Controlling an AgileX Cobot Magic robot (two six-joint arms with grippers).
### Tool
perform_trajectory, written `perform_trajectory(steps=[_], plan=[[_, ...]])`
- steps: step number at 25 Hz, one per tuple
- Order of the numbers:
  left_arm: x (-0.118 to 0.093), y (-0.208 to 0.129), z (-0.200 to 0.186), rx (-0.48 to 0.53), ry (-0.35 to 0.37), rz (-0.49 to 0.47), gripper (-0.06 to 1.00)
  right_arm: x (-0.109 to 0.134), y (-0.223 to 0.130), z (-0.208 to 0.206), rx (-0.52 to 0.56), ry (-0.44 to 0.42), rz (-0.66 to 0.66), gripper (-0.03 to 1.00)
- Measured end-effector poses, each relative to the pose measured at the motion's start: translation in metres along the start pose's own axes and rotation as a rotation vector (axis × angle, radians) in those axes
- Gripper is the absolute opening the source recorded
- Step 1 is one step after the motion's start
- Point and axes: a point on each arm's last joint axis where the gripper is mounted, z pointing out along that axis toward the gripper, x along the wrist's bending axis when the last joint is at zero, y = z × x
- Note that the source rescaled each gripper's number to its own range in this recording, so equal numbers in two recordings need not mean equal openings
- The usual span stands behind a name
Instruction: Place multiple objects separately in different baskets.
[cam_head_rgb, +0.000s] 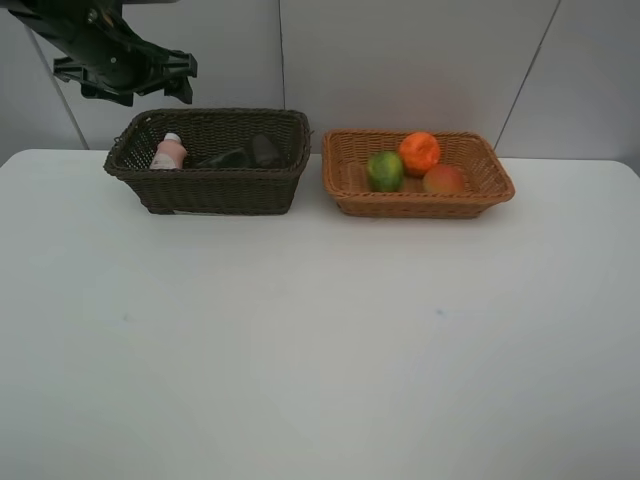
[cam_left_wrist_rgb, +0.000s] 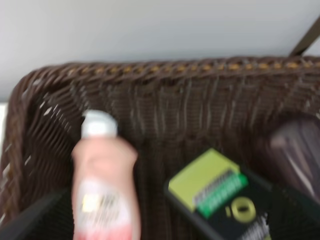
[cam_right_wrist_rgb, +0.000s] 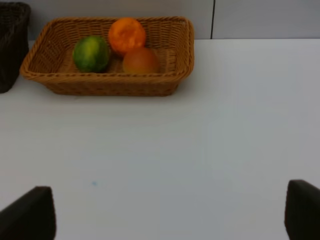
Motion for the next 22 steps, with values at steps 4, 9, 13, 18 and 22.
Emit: perform_trajectory(steps=[4, 9, 13, 18, 22], plan=[[0.005, -0.002, -0.069, 0.019, 0.019, -0.003, 1.0, 0.0, 0.0, 0.0, 0.0, 0.0, 0.0, 0.97], [0.017, -0.03, -0.174, -0.086, 0.022, 0.032, 1.0, 0.0, 0.0, 0.0, 0.0, 0.0, 0.0, 0.97], [0.03, -0.073, -0.247, -0.164, 0.037, 0.047, 1.0, 0.0, 0.0, 0.0, 0.0, 0.0, 0.0, 0.97], [0.045, -0.143, -0.308, -0.252, 0.041, 0.028, 1.0, 0.0, 0.0, 0.0, 0.0, 0.0, 0.0, 0.97], [0.055, -0.2, -0.318, -0.284, 0.042, 0.018, 1.0, 0.0, 0.0, 0.0, 0.0, 0.0, 0.0, 0.97]])
